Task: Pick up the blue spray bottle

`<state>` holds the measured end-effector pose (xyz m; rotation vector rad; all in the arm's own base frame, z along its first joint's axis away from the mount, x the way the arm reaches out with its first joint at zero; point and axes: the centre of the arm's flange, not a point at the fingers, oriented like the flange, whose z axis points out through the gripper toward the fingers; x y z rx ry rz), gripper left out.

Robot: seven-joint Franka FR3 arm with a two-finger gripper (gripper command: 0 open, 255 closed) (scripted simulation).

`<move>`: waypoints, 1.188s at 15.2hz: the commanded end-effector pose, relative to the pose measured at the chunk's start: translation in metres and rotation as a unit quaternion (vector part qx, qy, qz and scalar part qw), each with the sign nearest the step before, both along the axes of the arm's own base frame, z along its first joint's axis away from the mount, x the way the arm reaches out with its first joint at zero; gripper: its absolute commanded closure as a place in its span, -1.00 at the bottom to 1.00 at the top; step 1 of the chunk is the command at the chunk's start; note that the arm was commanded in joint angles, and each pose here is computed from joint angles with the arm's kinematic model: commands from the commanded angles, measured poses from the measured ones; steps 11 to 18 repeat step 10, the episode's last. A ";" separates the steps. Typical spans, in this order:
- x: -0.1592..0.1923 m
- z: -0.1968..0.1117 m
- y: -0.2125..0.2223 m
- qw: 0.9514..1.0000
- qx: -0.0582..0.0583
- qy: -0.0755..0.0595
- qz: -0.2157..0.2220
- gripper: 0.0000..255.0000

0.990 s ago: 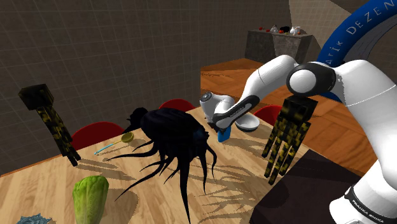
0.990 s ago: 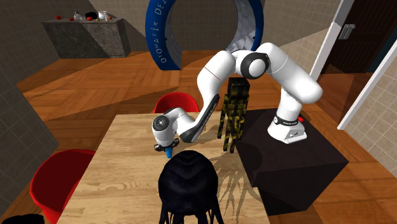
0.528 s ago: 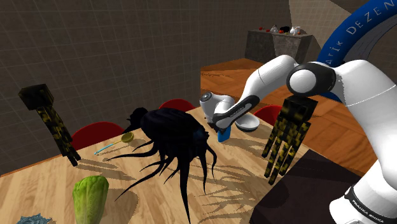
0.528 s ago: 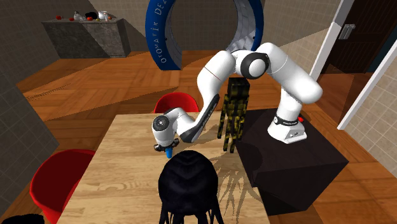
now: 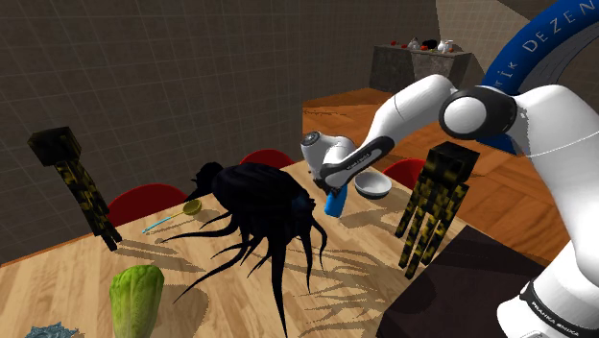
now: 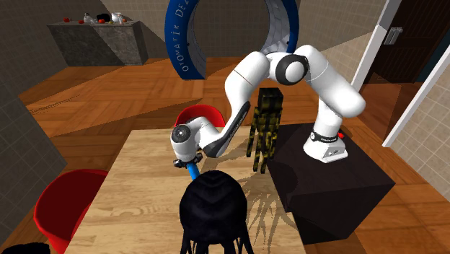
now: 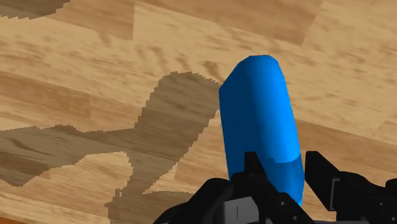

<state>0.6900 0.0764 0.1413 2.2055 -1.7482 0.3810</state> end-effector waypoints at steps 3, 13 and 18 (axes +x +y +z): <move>-0.001 0.023 0.000 1.000 0.000 0.000 0.000 1.00; -0.001 0.050 0.000 1.000 0.000 0.000 0.000 1.00; -0.001 0.050 0.000 1.000 0.000 0.000 0.000 1.00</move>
